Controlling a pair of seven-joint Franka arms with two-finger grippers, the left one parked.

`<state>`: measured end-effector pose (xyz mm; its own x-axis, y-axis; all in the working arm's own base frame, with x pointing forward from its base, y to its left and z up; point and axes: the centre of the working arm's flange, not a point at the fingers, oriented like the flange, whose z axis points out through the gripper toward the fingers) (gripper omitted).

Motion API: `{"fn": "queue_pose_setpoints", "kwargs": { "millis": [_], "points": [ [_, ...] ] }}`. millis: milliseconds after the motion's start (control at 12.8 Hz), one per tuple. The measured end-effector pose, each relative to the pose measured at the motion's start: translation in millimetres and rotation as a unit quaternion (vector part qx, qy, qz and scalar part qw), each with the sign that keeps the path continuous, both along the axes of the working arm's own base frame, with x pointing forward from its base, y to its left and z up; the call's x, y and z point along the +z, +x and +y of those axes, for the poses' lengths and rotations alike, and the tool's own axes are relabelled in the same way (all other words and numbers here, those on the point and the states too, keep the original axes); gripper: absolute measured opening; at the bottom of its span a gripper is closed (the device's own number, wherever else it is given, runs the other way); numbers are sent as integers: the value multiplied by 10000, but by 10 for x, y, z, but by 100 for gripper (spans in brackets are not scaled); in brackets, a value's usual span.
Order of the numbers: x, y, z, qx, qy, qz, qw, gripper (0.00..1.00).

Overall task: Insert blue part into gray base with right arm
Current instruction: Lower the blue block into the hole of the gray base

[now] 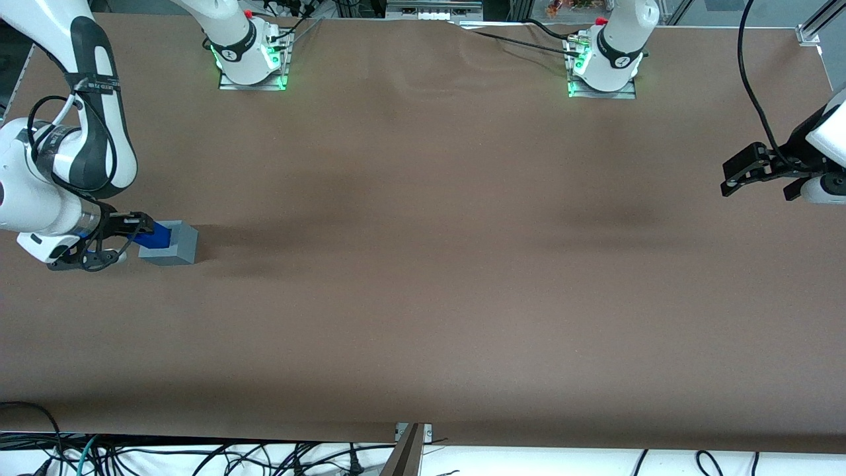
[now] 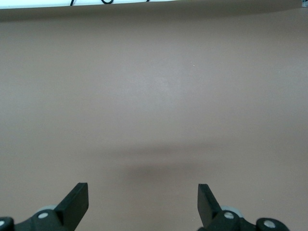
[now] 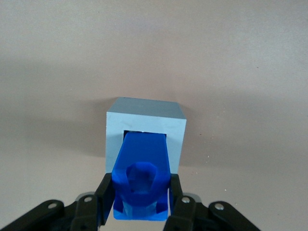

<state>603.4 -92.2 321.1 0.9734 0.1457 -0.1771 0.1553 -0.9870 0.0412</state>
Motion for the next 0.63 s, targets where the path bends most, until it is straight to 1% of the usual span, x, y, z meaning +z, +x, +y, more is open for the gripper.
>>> {"fn": "queue_pose_setpoints", "kwargs": {
  "millis": [471,549,627],
  "points": [
    [-74,2,18,3,0,16,10000,50],
    [-74,2,19,2,1,12,10000,56],
    [-72,5,18,4,1,2,10000,66]
  ]
}}
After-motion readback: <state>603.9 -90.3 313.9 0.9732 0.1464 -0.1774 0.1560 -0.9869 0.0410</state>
